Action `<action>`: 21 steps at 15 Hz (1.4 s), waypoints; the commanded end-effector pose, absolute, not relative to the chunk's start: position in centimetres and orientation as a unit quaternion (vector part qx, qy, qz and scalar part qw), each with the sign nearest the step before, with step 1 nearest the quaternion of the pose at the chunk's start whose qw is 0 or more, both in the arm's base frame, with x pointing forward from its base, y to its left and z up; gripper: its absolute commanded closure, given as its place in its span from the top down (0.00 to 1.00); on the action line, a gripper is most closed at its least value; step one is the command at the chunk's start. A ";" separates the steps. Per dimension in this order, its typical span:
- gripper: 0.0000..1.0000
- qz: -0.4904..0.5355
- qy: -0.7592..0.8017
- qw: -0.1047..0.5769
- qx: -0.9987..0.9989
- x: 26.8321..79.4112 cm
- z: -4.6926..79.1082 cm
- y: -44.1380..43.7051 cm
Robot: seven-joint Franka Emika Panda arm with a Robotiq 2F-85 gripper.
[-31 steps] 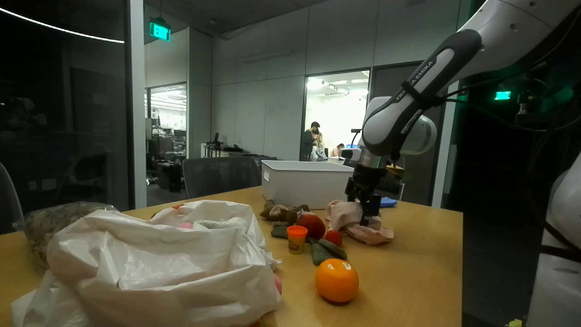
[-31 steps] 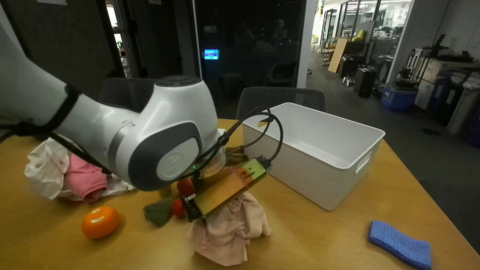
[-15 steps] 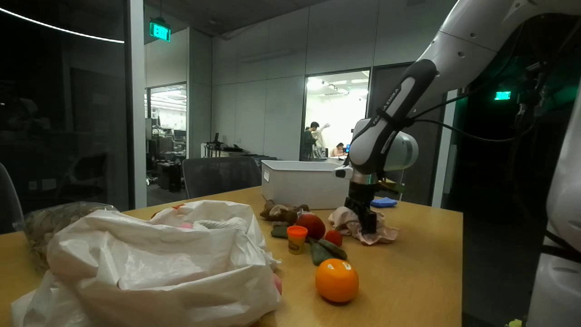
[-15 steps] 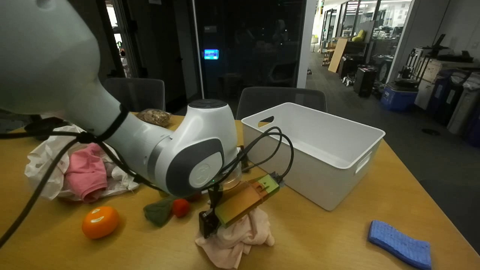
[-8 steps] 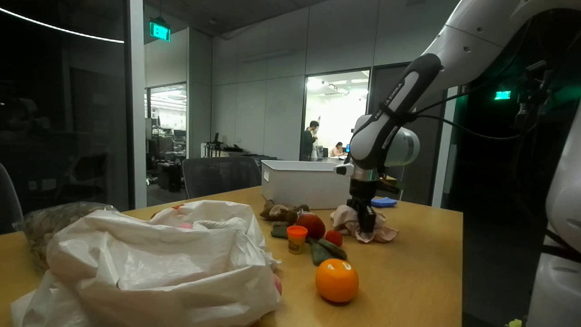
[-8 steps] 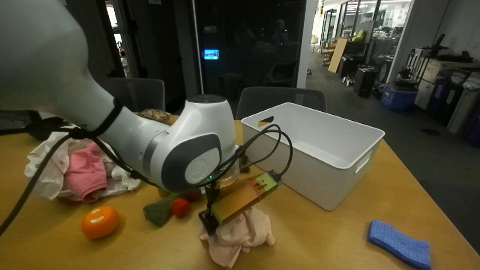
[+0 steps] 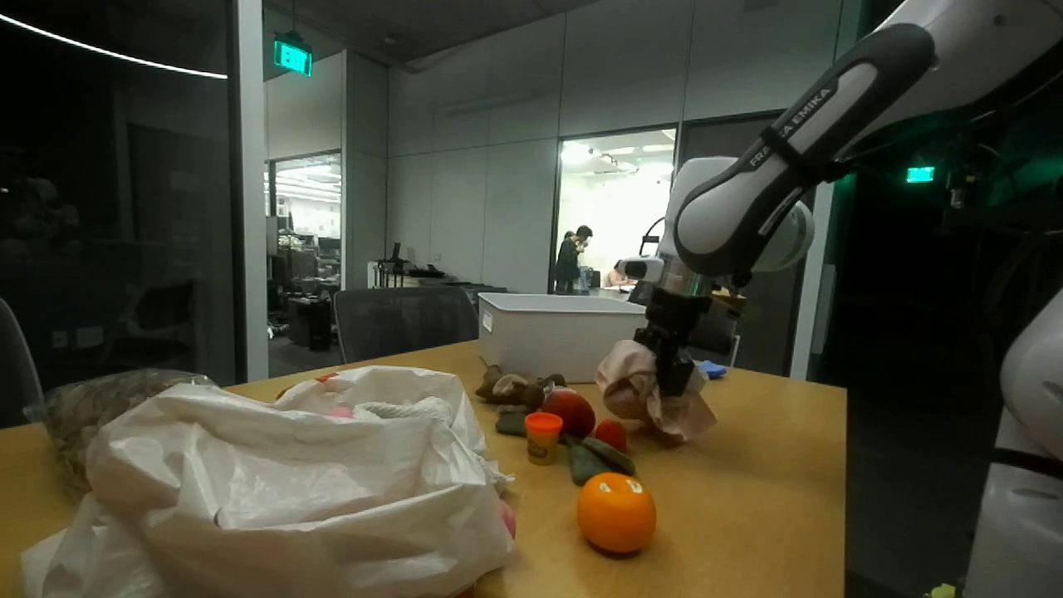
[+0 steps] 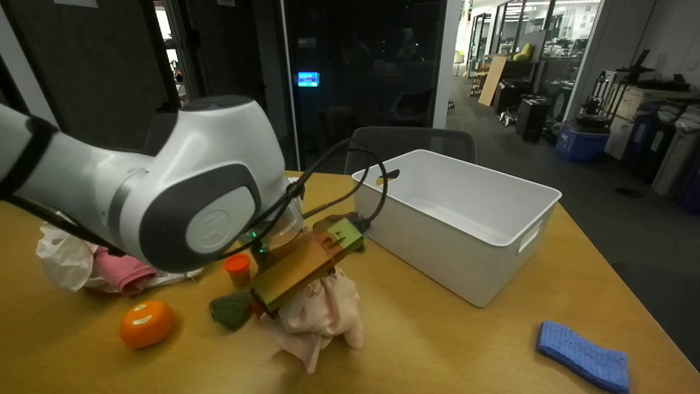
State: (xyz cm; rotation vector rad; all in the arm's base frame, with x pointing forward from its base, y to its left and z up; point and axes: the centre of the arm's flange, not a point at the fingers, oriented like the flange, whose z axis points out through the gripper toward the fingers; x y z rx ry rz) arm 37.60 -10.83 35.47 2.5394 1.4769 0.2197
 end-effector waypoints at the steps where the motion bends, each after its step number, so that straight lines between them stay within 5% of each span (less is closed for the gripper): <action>1: 0.02 0.135 0.495 0.132 0.848 35.3 39.4 -6.8; 21: 0.05 0.211 0.633 0.100 0.739 29.3 42.6 21.3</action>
